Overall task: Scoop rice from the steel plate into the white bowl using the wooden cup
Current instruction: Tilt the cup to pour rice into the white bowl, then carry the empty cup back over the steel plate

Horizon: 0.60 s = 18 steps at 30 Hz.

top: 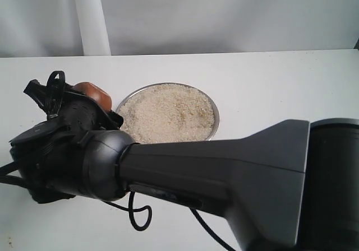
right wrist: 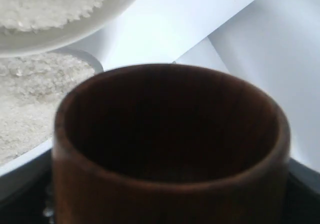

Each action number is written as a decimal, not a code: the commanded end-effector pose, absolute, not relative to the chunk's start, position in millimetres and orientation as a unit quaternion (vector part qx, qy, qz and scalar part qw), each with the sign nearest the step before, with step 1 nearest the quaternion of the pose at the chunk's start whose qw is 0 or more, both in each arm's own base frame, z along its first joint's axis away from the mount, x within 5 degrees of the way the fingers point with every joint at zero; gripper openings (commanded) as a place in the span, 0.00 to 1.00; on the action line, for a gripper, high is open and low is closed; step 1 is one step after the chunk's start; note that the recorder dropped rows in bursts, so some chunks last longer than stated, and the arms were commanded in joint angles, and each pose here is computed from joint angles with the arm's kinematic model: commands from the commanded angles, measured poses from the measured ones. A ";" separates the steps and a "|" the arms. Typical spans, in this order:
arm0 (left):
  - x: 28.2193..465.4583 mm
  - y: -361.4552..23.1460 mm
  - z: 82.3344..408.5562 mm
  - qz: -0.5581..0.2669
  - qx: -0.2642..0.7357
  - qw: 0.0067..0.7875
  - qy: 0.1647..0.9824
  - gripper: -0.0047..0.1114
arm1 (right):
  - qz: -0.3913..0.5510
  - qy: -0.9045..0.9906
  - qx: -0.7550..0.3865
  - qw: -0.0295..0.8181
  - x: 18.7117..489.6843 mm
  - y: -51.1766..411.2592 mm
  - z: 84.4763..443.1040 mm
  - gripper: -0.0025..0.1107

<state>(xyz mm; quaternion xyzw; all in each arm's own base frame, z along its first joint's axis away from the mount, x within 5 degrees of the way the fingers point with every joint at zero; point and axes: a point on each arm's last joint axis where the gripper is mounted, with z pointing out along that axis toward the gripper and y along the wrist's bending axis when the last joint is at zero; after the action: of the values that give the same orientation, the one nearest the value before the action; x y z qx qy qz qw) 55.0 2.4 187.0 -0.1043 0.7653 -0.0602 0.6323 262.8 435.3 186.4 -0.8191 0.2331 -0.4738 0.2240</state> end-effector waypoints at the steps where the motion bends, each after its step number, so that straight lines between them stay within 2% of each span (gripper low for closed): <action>1: 55.0 2.1 189.0 -0.064 -0.104 0.638 0.761 0.04 | -0.496 0.216 -0.810 0.229 263.4 436.6 195.4 0.02; 6: 55.0 2.1 189.0 -0.064 -0.104 0.638 0.761 0.04 | -0.482 0.218 -0.817 0.230 262.4 438.2 190.0 0.02; 12: 55.0 2.1 189.0 -0.064 -0.104 0.638 0.761 0.04 | -0.511 0.216 -0.805 0.209 265.1 434.3 190.3 0.02; 18: 55.0 2.1 189.0 -0.064 -0.104 0.638 0.761 0.04 | -0.468 0.306 -0.780 0.281 264.6 432.5 207.3 0.02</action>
<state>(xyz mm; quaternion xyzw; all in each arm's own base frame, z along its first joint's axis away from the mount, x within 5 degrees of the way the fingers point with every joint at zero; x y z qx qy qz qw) 55.0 2.4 187.0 -0.1043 0.7653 -0.0602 0.6323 265.1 434.1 185.4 -0.7995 0.2595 -0.4882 0.2348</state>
